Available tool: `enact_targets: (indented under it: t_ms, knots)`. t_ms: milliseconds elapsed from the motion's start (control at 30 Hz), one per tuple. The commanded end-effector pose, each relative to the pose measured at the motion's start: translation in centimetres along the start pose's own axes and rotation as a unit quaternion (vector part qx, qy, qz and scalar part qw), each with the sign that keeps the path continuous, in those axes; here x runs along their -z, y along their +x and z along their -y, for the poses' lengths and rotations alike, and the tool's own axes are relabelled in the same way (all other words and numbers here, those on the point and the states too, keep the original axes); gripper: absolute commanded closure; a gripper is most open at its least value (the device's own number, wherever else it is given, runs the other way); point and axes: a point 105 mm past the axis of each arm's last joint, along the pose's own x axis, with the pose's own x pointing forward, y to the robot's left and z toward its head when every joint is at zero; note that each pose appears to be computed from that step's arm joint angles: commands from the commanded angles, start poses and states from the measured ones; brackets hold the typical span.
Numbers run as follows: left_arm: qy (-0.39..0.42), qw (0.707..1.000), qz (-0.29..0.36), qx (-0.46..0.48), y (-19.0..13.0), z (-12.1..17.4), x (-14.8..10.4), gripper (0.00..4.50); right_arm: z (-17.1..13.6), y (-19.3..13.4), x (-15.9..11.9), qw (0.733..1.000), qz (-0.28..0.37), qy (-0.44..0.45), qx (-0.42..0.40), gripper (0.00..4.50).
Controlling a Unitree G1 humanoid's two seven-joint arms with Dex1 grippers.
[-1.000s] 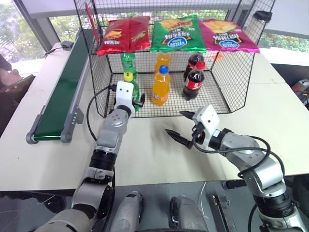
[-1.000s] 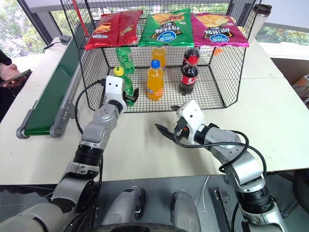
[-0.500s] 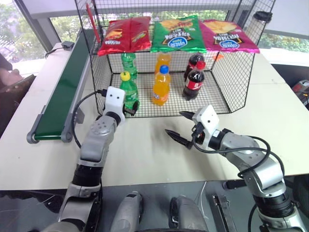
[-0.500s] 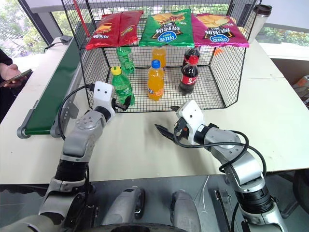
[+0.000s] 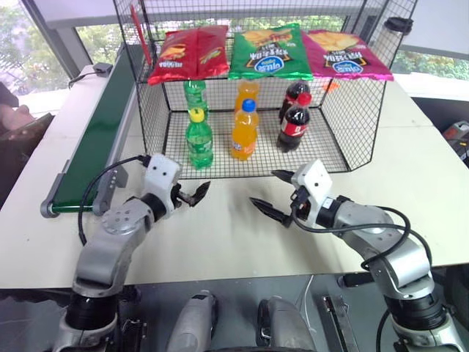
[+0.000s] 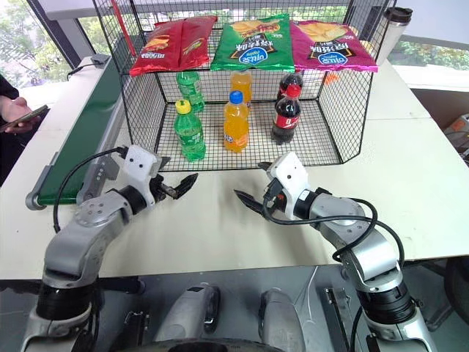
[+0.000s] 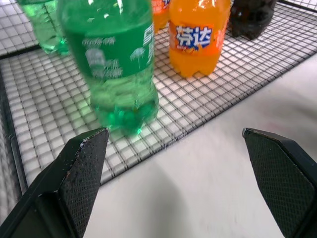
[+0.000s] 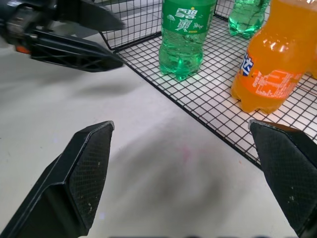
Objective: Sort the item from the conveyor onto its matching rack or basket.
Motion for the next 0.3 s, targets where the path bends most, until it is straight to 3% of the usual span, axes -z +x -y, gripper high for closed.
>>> enact_targets:
  t_ms: [33, 300]
  knots:
    - [-0.006, 1.0, 0.02, -0.002, -1.26, 0.0, -0.89, 0.03, -0.32, -0.1, -1.64, 0.999, 0.026, -0.017, -0.007, 0.0]
    - [-0.001, 1.0, 0.012, -0.019, -1.92, 0.04, 0.04, 0.03, -0.32, 0.09, -1.63, 0.999, 0.027, -0.018, -0.012, 0.0]
